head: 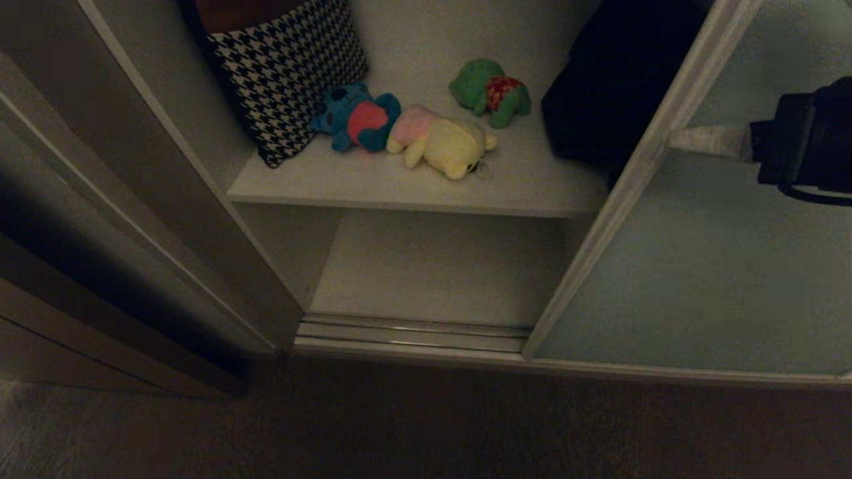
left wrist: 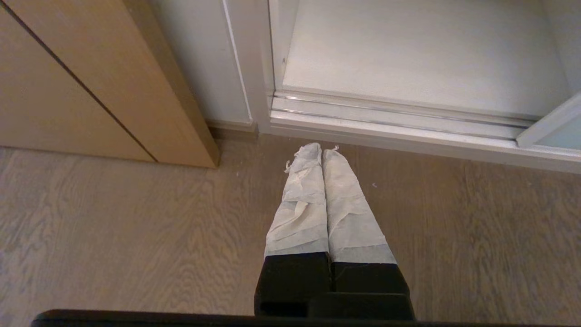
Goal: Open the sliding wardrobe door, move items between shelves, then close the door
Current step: Close the door
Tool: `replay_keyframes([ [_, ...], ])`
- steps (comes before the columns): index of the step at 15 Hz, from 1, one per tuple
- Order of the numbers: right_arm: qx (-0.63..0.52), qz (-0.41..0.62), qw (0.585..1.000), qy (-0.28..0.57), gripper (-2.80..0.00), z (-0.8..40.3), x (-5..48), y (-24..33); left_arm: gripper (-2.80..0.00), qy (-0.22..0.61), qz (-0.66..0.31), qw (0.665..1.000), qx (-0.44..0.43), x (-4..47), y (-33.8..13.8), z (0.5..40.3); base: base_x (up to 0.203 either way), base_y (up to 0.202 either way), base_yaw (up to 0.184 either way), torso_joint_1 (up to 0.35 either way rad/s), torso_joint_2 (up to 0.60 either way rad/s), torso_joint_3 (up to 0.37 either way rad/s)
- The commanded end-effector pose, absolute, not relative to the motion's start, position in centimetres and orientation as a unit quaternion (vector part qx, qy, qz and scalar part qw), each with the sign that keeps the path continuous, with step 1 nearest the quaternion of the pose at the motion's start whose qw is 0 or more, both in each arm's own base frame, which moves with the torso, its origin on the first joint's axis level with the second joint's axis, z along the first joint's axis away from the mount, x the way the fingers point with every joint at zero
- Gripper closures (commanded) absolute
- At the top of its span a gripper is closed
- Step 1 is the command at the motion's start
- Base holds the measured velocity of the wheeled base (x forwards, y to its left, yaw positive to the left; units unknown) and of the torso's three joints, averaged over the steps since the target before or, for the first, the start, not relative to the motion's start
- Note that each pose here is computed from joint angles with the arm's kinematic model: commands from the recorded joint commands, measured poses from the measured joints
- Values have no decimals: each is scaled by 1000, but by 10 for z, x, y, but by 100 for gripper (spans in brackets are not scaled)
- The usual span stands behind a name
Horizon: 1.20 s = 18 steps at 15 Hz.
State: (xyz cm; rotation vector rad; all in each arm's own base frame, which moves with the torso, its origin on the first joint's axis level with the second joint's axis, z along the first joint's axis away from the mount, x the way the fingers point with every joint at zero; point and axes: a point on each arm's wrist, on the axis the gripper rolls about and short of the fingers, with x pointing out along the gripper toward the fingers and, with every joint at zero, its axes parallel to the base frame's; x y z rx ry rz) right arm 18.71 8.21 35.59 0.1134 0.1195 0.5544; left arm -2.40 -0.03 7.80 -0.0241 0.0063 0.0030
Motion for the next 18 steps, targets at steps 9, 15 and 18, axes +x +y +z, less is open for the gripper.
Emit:
replay_keyframes([
  [9,12,246,969,-26,0,368,122,64,0,4,2,1000,-12,-24,0,78,0,0,0,0,0,0],
  [15,21,195,979,-59,0,359,177,90,0,4,2,1000,-12,-24,0,78,0,0,0,0,0,0],
  [18,23,176,982,-61,0,357,188,91,0,4,2,1000,-12,-24,0,78,0,0,0,0,0,0],
])
